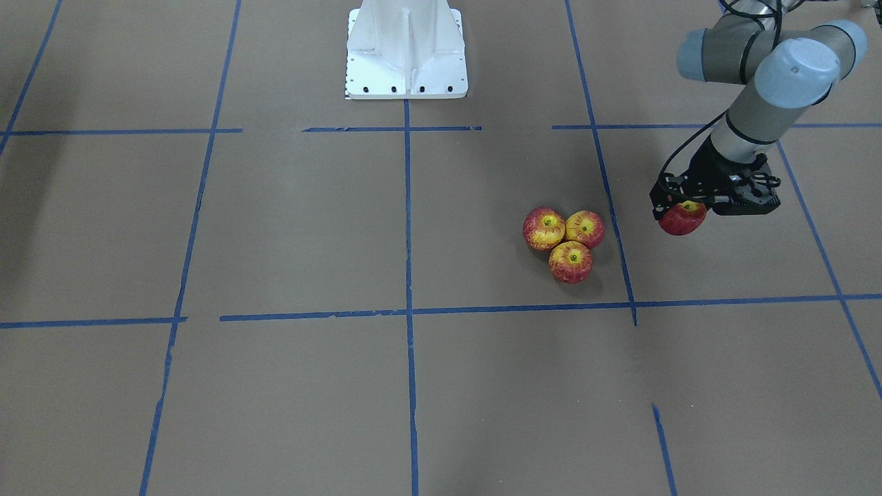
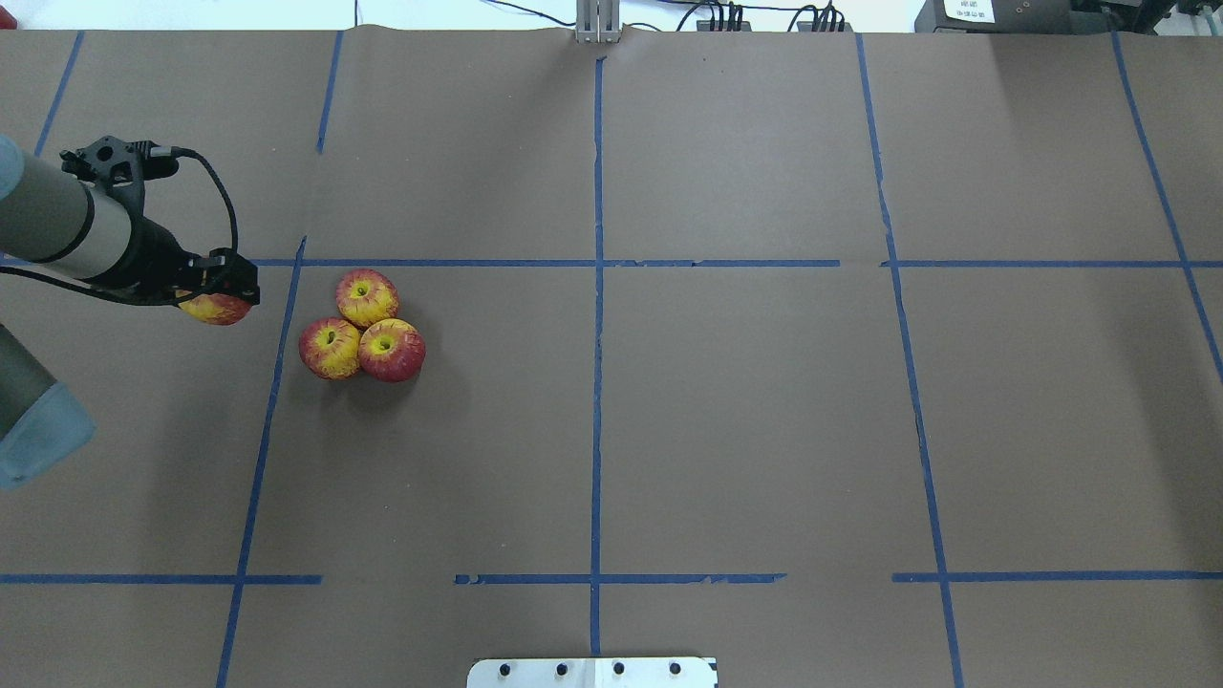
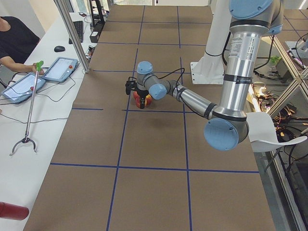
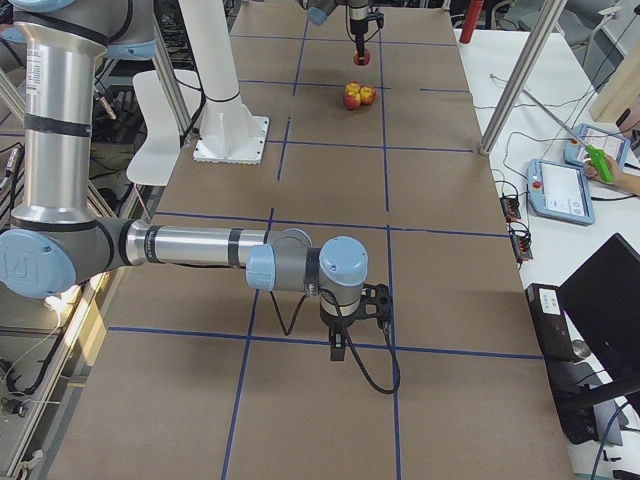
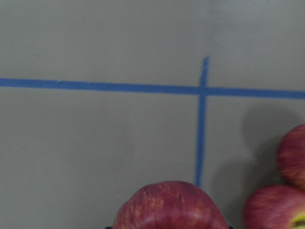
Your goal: Stack apples
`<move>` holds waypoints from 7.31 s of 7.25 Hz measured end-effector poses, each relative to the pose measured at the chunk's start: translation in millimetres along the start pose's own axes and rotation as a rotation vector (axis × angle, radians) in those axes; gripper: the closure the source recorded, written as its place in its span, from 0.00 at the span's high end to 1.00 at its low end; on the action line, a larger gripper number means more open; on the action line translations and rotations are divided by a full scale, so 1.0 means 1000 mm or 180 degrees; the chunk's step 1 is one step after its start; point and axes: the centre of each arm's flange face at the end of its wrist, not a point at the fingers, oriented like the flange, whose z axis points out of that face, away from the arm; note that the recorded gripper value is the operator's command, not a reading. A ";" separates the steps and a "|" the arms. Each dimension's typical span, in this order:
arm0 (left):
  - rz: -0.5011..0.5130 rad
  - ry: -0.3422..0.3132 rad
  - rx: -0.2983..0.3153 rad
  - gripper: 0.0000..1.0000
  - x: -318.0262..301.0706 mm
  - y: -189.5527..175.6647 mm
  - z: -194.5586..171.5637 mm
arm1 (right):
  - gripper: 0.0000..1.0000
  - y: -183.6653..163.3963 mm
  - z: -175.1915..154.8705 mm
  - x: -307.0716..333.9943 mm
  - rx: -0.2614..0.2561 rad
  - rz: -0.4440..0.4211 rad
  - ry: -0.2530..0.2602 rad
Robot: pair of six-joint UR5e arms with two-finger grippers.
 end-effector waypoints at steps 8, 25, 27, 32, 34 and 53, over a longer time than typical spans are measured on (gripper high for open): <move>-0.0093 0.0001 -0.0389 0.00 0.099 0.019 0.042 | 1.00 0.000 0.000 0.000 0.0001 -0.0001 -0.0002; 0.0270 -0.0230 0.0025 1.00 0.052 -0.025 -0.066 | 1.00 0.000 0.000 0.000 0.0001 -0.0001 0.0000; 0.0664 -0.0481 0.0066 1.00 -0.063 -0.050 -0.098 | 1.00 0.000 0.000 0.000 -0.0001 0.0001 0.0000; 0.0971 -0.0642 -0.0148 1.00 -0.439 -0.076 -0.180 | 1.00 0.000 0.000 0.000 0.0001 -0.0001 -0.0001; 0.0786 -0.0622 -0.0204 1.00 -0.476 -0.069 -0.186 | 1.00 0.000 0.000 0.000 0.0001 0.0000 -0.0001; 0.0657 -0.0545 -0.0342 1.00 -0.469 -0.040 -0.148 | 1.00 0.000 0.000 0.000 0.0000 0.0000 0.0000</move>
